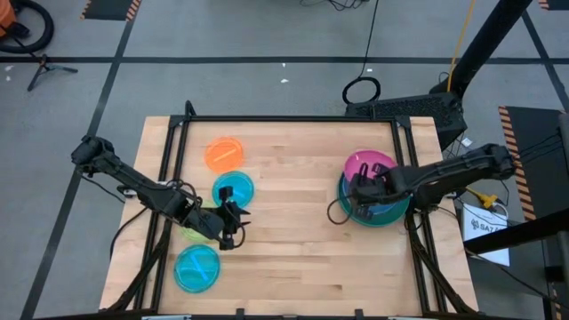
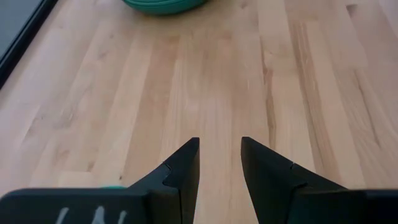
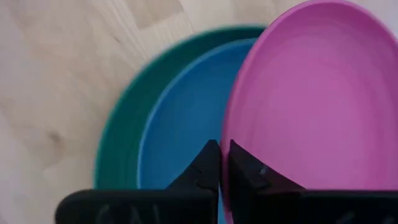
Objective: Stack plastic plates
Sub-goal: Stack the pink plate on top of the blue plate, then stack the top light blue plate on top of the pink plate
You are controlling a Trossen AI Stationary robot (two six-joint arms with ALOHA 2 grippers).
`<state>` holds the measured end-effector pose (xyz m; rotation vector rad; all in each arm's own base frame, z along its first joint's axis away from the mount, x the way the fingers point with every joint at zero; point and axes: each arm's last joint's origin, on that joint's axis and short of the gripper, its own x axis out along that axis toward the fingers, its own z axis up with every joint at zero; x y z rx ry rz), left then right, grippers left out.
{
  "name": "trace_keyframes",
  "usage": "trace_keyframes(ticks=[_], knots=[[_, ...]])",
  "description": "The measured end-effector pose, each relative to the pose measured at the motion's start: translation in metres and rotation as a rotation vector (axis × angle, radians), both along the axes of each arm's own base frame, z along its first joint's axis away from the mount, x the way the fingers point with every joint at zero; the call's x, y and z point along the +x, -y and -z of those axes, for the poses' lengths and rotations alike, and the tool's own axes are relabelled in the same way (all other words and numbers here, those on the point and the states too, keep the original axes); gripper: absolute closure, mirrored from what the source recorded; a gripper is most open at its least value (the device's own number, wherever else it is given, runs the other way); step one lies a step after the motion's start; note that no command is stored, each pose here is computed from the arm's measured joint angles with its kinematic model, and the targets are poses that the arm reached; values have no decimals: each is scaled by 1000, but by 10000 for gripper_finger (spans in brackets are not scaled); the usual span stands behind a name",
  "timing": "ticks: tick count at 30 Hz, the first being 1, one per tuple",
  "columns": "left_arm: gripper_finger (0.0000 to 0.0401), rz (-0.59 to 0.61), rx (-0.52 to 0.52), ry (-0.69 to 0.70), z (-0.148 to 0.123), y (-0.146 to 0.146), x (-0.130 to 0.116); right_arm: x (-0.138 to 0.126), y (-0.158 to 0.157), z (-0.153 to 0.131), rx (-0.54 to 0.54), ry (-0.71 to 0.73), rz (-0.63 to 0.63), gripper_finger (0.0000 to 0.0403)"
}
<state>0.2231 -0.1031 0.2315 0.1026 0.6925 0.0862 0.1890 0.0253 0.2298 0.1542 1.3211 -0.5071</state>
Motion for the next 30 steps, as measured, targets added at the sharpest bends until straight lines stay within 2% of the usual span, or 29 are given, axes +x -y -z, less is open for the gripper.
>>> trace_keyframes(ticks=[7,19,23,30], knots=[[276,-17,-14,4,0,0,0,-5,0,18,5,-12,19,377],[276,-48,-38,4,0,-1,0,3,-1,18,11,65,15,276],[276,-88,-38,16,0,-4,1,10,0,15,-55,147,4,263],[276,-184,-59,24,0,-21,8,31,2,6,-197,333,-112,269]])
